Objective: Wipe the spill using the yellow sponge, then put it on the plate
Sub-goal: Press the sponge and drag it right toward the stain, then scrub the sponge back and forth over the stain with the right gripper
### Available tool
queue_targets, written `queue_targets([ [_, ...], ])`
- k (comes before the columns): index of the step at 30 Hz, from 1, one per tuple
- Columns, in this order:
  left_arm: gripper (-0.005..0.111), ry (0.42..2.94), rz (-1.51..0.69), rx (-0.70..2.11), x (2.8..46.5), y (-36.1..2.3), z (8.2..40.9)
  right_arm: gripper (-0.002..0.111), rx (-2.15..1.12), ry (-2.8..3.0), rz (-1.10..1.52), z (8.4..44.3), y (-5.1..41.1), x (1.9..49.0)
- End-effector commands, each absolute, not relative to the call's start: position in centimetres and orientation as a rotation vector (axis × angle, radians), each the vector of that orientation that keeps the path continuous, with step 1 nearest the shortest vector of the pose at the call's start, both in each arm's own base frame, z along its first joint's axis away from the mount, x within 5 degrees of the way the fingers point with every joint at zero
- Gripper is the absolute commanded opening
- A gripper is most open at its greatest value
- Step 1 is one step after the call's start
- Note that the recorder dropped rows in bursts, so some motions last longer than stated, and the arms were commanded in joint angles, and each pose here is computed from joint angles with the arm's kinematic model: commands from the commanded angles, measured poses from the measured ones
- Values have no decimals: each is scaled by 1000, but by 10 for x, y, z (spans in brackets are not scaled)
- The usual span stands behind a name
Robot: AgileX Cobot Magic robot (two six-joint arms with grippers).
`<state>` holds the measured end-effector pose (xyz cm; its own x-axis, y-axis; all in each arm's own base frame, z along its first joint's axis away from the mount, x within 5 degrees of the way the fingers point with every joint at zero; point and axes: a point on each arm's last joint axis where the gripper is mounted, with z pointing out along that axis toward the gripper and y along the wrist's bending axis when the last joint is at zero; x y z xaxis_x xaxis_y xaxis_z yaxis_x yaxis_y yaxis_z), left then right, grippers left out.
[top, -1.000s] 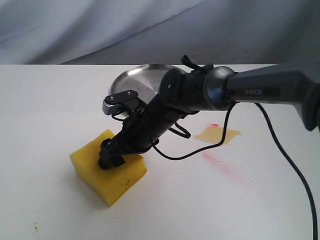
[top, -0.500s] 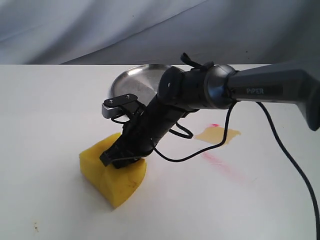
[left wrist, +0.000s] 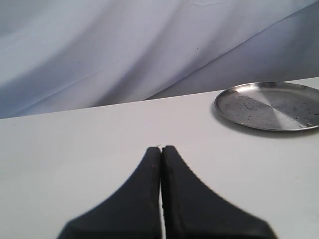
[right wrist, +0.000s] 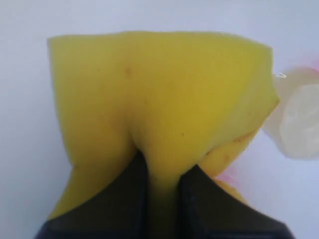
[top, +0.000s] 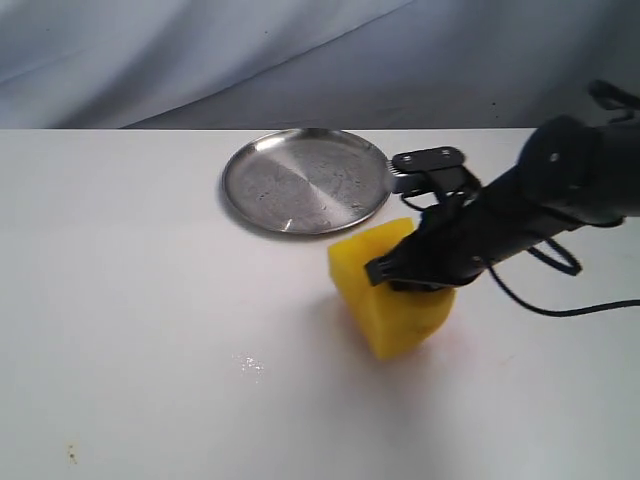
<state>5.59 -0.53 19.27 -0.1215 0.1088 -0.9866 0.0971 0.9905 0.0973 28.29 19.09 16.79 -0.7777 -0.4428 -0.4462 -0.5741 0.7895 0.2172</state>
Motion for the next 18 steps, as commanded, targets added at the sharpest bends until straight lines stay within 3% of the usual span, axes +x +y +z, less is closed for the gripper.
queue_targets([
  [1, 0, 1682, 6, 147, 56, -5, 195, 0, -645, 2692, 343, 168, 145, 297],
  [9, 0, 1682, 6, 147, 56, -5, 195, 0, -465, 2708, 104, 174, 97, 326],
  [18, 0, 1682, 6, 147, 56, -5, 195, 0, -459, 2909, 110, 157, 104, 370],
])
